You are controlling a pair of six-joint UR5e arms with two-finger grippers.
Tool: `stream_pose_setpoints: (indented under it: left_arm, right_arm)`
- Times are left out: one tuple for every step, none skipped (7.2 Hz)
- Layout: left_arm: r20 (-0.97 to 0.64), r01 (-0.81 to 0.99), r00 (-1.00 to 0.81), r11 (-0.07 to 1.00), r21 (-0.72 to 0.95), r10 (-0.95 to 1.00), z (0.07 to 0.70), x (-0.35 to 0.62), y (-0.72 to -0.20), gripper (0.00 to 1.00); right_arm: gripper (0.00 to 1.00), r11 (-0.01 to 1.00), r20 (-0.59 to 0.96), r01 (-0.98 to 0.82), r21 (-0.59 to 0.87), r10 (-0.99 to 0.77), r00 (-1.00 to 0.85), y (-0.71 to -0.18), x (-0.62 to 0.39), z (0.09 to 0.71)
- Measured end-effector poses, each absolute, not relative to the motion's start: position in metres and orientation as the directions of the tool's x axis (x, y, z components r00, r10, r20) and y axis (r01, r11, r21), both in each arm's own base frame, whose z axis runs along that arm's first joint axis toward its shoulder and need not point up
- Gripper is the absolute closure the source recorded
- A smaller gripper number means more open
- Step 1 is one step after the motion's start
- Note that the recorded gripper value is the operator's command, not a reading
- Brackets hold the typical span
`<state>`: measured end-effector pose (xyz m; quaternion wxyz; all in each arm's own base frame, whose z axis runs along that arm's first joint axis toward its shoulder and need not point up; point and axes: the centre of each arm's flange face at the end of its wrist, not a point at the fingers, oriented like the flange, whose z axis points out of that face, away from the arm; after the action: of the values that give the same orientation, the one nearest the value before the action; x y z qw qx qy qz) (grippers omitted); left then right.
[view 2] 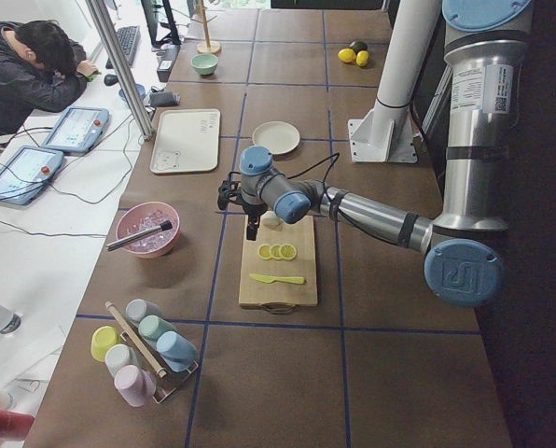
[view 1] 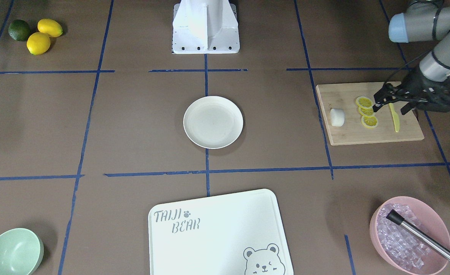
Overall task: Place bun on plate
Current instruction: 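Move the left gripper over the white bun on the cutting board, then lower the left gripper and grasp the white bun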
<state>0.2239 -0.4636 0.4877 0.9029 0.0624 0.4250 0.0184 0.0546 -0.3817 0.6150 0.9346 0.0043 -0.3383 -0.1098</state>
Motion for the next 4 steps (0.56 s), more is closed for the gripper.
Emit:
stream_pose_setpoints:
  left_arm:
    - [-0.765,0.013,0.637,0.991,0.132,0.093,0.475,0.267,-0.456,0.0]
    - [-0.762,0.002,0.64,0.991,0.13,0.099,0.469,0.299,-0.448,0.0]
    - [-0.758,-0.011,0.644,0.992,0.128,0.104,0.468,0.32,-0.445,0.0]
    - [-0.75,-0.013,0.653,0.992,0.127,0.105,0.471,0.331,-0.446,0.0]
  right_arm:
    - [0.0,0.976,0.632,0.202,0.082,-0.208,0.747,-0.382,0.055,0.615]
    - [0.0,0.976,0.632,0.202,0.083,-0.208,0.746,-0.382,0.054,0.615]
    - [0.0,0.976,0.633,0.202,0.083,-0.208,0.746,-0.382,0.054,0.615]
    - [0.0,0.976,0.633,0.201,0.084,-0.208,0.745,-0.382,0.054,0.614]
